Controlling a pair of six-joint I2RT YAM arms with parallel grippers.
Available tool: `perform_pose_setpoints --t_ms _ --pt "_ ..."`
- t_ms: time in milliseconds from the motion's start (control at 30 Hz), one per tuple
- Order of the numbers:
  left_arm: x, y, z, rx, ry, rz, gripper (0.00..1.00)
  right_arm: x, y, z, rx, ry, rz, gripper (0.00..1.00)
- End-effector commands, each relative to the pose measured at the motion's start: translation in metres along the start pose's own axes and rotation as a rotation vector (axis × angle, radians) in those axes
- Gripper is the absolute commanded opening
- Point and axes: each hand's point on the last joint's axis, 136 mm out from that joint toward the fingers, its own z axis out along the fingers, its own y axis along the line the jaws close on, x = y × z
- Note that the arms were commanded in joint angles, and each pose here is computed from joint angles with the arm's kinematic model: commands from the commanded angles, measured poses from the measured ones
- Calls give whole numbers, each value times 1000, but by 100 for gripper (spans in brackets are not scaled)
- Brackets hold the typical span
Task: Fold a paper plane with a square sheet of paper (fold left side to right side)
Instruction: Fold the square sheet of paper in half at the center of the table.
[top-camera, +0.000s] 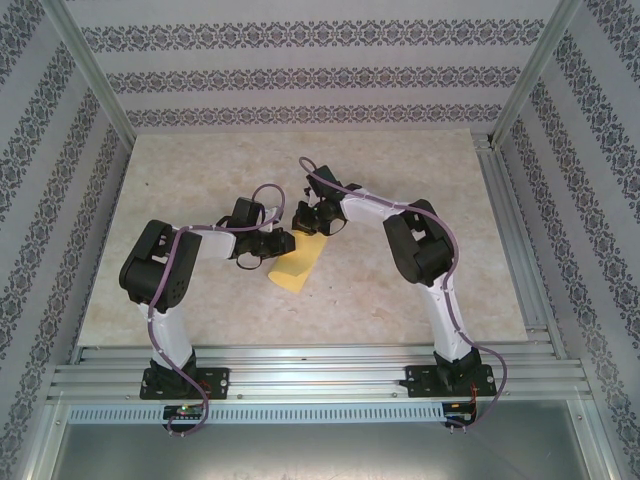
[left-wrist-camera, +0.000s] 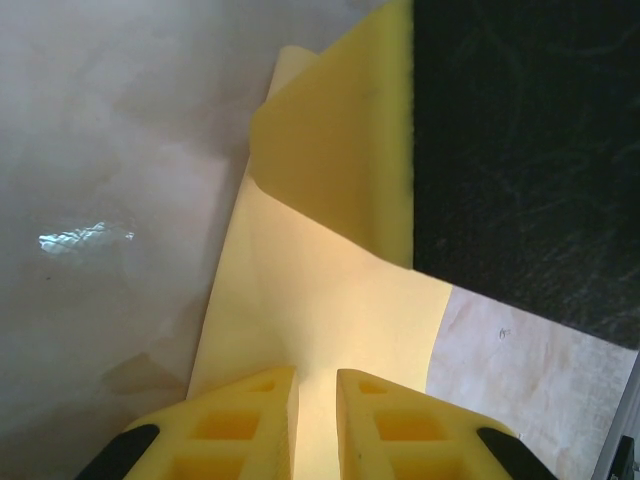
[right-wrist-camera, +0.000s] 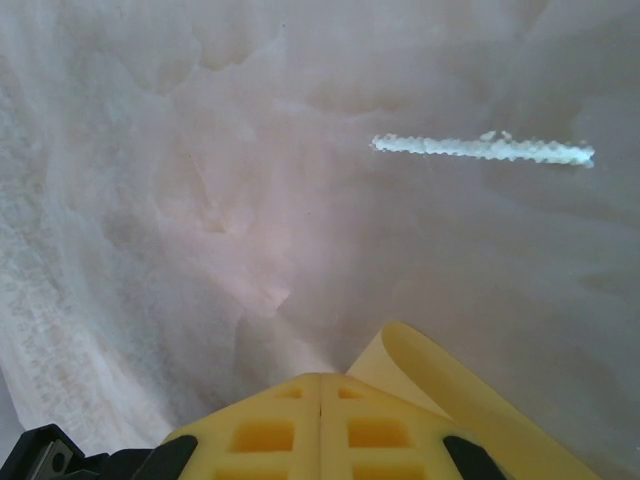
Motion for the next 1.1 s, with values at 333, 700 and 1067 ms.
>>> perform_pose_setpoints --t_ms 333,700,1067 --pt "51 49 3 -171 130 -110 19 3 -40 18 190 30 -40 3" --pt "53 50 3 -173 130 -112 19 -37 -53 -18 264 -87 -89 3" --pt "52 48 1 -173 124 -112 19 -8 1 -58 137 -125 -151 4"
